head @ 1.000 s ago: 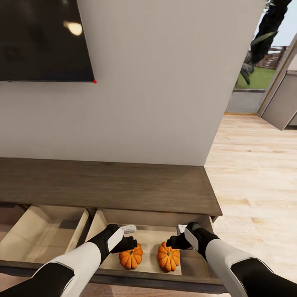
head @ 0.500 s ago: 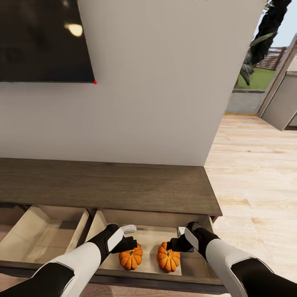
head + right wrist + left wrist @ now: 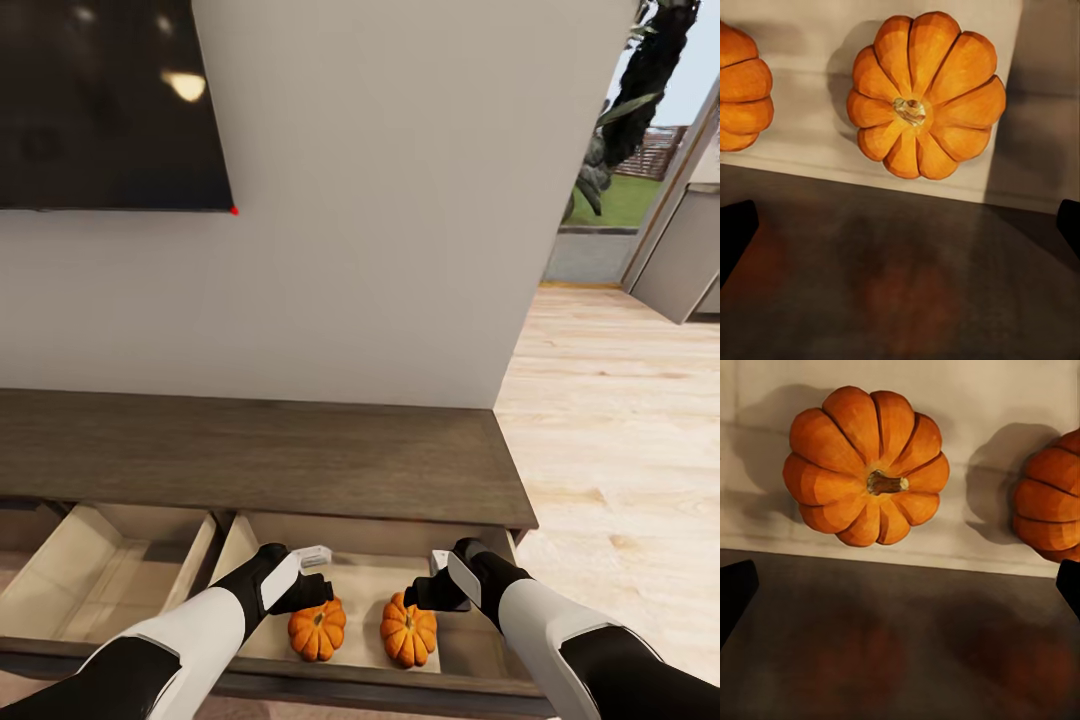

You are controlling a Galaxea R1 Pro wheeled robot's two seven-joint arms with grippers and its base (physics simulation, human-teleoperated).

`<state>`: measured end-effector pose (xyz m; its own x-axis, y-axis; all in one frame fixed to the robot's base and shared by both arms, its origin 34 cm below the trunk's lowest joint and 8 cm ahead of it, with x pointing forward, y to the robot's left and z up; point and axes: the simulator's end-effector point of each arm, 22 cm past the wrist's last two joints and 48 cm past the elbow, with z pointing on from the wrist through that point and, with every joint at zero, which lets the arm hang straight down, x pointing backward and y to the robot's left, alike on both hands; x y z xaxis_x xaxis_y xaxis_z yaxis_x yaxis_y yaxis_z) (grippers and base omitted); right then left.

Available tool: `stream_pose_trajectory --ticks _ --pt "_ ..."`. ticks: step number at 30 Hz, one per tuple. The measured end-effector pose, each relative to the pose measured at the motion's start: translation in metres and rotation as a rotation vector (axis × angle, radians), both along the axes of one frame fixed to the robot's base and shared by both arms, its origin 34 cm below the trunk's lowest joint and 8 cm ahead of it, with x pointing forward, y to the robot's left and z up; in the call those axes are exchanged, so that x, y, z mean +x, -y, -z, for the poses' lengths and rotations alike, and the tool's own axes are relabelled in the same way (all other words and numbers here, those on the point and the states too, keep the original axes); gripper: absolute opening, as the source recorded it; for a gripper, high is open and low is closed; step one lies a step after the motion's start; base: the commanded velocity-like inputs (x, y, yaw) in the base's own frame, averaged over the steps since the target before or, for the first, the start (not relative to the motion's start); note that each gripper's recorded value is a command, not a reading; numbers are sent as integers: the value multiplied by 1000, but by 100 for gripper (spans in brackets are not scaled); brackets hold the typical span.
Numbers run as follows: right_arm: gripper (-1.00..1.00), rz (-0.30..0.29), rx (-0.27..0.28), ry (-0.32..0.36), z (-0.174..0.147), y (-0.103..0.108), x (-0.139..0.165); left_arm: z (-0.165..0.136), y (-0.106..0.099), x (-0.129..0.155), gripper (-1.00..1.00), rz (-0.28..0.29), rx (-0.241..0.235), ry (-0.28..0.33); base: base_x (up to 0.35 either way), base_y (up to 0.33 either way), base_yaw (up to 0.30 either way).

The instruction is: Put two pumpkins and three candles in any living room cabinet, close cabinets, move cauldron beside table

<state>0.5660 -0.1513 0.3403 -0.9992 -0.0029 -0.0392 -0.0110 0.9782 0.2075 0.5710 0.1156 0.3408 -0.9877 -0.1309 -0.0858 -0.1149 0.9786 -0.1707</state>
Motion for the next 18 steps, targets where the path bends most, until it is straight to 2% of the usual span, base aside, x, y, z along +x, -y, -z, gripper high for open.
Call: stream_pose_trajectory --ticks 18 --pt "100 0 0 28 -13 0 8 -13 1 8 100 1 0 28 0 0 0"
